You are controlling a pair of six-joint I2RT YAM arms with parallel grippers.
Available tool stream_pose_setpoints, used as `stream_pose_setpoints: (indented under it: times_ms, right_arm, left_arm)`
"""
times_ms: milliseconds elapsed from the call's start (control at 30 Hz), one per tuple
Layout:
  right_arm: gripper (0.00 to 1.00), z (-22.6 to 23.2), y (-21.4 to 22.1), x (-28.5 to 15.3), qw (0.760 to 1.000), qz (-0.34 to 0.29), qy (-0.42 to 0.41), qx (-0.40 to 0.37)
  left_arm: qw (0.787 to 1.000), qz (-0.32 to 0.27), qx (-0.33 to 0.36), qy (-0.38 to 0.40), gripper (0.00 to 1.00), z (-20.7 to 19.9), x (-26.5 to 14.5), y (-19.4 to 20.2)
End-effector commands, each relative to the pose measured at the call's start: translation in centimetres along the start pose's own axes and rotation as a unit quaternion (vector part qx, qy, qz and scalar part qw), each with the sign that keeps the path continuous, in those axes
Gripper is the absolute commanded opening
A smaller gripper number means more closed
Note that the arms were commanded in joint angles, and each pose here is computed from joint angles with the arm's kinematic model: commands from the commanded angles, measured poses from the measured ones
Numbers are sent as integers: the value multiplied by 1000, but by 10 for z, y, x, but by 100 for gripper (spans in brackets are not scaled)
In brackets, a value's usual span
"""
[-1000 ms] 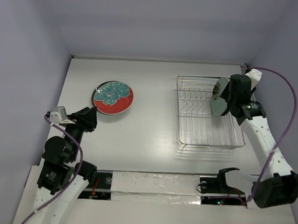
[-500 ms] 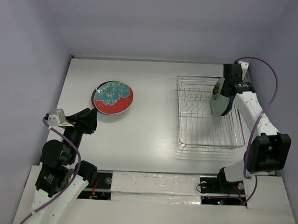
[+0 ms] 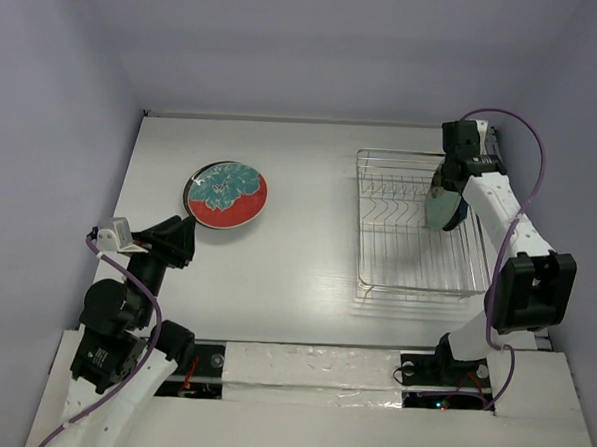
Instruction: Unload the plates from the dish rack
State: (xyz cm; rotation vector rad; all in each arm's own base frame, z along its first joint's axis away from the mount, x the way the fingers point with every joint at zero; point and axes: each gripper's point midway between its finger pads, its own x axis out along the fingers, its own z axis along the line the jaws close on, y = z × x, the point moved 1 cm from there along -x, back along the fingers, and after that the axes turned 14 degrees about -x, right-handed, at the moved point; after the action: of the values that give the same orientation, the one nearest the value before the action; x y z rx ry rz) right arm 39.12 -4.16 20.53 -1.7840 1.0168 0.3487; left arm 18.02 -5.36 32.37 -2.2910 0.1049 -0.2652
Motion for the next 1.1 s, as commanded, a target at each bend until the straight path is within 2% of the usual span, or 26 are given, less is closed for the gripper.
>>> stream_pose_setpoints:
  times_ms: [0, 300, 467, 567, 667, 733, 767, 833, 867, 900, 933, 967, 1033, 1067]
  right_arm:
    - [0, -24, -28, -30, 999, -42, 13, 32]
    - [0, -43, -58, -87, 995, -97, 29, 11]
    - [0, -64, -71, -126, 987, -149, 27, 59]
    - [0, -69, -88, -163, 969, -212, -31, 127]
    - [0, -56, -96, -186, 950, -251, -99, 157]
    - [0, -39, -106, -209, 926, -288, -163, 181]
    - [0, -25, -117, -222, 905, -311, -211, 197]
    - [0, 13, -116, -229, 886, -313, -279, 199]
    - [0, 28, -129, -245, 857, -340, -325, 211]
    - [0, 46, -132, -252, 839, -337, -361, 228]
    - [0, 81, -128, -248, 833, -318, -395, 221]
    - [0, 96, -142, -263, 798, -328, -438, 252]
    - [0, 140, -141, -271, 760, -308, -510, 259]
    - [0, 167, -152, -276, 726, -310, -556, 262]
  left_arm:
    - [1000, -17, -10, 21, 36, -10, -2, -10]
    - [1000, -13, -8, 18, 36, -9, 0, -8]
    - [1000, -12, -9, 17, 36, -9, 0, -7]
    - [1000, -11, -8, 16, 36, -9, 1, -7]
    - [1000, -10, -8, 15, 36, -8, 1, -6]
    - [1000, -10, -7, 15, 36, -8, 1, -6]
    - [1000, -8, -7, 14, 36, -8, 2, -5]
    - [1000, -7, -7, 13, 36, -8, 3, -5]
    - [1000, -6, -7, 12, 36, -8, 3, -5]
    - [1000, -4, -6, 11, 36, -7, 4, -4]
    - [1000, -4, -5, 11, 36, -7, 4, -4]
    - [1000, -2, -4, 9, 36, -6, 5, -2]
    - [1000, 1, -3, 6, 36, -6, 6, -1]
    - [1000, 6, -1, 3, 36, -4, 8, 1]
